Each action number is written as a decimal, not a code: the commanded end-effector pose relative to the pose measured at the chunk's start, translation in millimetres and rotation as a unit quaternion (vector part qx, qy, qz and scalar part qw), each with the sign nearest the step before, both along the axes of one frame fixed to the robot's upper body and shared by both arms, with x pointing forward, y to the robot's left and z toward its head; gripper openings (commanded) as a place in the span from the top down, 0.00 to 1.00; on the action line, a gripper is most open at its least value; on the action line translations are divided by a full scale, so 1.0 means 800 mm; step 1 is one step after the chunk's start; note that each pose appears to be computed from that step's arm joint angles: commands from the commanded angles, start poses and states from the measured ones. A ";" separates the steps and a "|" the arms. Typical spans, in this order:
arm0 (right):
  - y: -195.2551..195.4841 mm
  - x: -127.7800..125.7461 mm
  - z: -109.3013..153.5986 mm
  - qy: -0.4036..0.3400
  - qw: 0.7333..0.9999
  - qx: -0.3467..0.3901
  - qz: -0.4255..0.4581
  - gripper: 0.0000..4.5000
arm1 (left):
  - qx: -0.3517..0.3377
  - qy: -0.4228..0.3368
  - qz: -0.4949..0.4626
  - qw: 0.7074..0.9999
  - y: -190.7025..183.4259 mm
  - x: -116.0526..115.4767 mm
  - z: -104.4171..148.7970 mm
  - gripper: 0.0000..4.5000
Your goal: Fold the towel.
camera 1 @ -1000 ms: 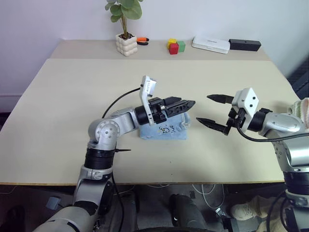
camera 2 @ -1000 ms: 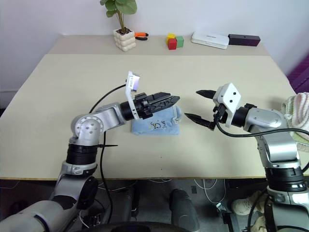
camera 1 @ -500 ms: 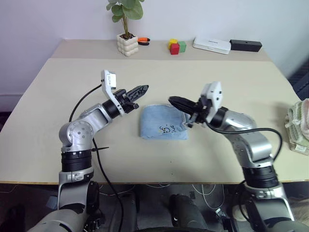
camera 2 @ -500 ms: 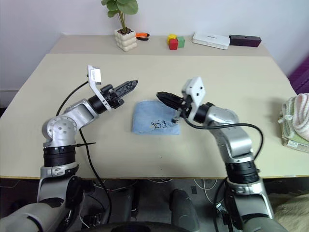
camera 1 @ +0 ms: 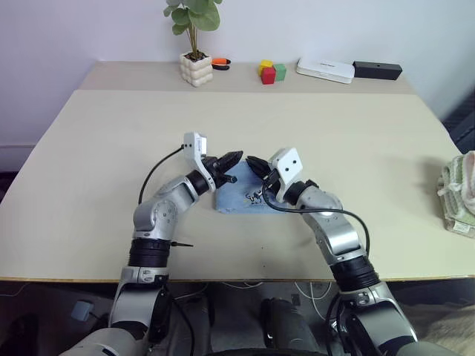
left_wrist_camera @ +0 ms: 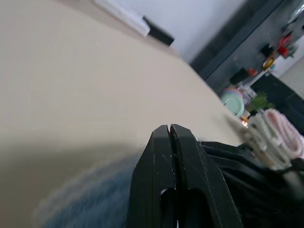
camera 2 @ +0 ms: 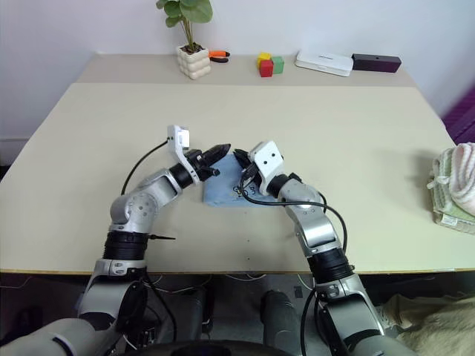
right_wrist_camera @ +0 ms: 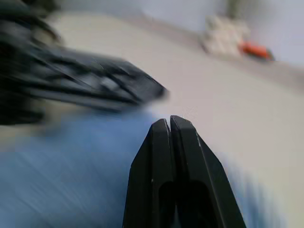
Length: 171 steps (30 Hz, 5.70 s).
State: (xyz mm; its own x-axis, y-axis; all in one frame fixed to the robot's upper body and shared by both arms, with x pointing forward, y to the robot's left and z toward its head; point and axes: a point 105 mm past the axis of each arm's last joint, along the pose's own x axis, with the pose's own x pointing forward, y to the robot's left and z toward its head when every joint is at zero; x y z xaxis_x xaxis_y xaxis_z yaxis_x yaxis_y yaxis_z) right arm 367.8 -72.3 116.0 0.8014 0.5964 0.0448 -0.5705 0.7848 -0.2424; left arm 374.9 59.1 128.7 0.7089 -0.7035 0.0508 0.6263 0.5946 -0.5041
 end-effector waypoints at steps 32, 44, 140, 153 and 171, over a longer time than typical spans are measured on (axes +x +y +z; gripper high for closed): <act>-0.089 0.000 0.009 0.018 0.993 0.048 -0.107 1.00 | 0.042 -0.039 0.058 0.997 0.078 0.006 -0.010 0.95; -0.069 -0.058 0.104 -0.134 0.984 -0.066 0.098 0.04 | 0.078 -0.103 -0.094 0.987 0.145 -0.057 0.054 0.00; -0.032 -0.066 -0.036 0.538 0.740 0.402 0.037 0.96 | 0.099 -0.133 -0.132 0.977 0.171 -0.115 0.081 0.00; -0.047 -0.042 -0.006 0.499 0.749 0.435 0.037 0.99 | 0.097 -0.127 -0.126 0.979 0.170 -0.115 0.076 0.00; -0.291 0.047 0.069 0.152 0.732 0.606 -0.271 0.99 | 0.089 -0.158 -0.141 0.973 0.160 -0.117 0.083 0.00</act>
State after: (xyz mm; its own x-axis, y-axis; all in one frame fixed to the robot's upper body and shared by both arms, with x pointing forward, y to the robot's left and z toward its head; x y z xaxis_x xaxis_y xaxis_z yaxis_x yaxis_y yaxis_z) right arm 410.9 -283.7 159.8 0.9992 -0.0404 0.0029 0.0150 0.4354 0.9001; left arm 283.8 189.8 183.5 0.4744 -0.8780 0.0642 0.8662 0.4526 -0.2117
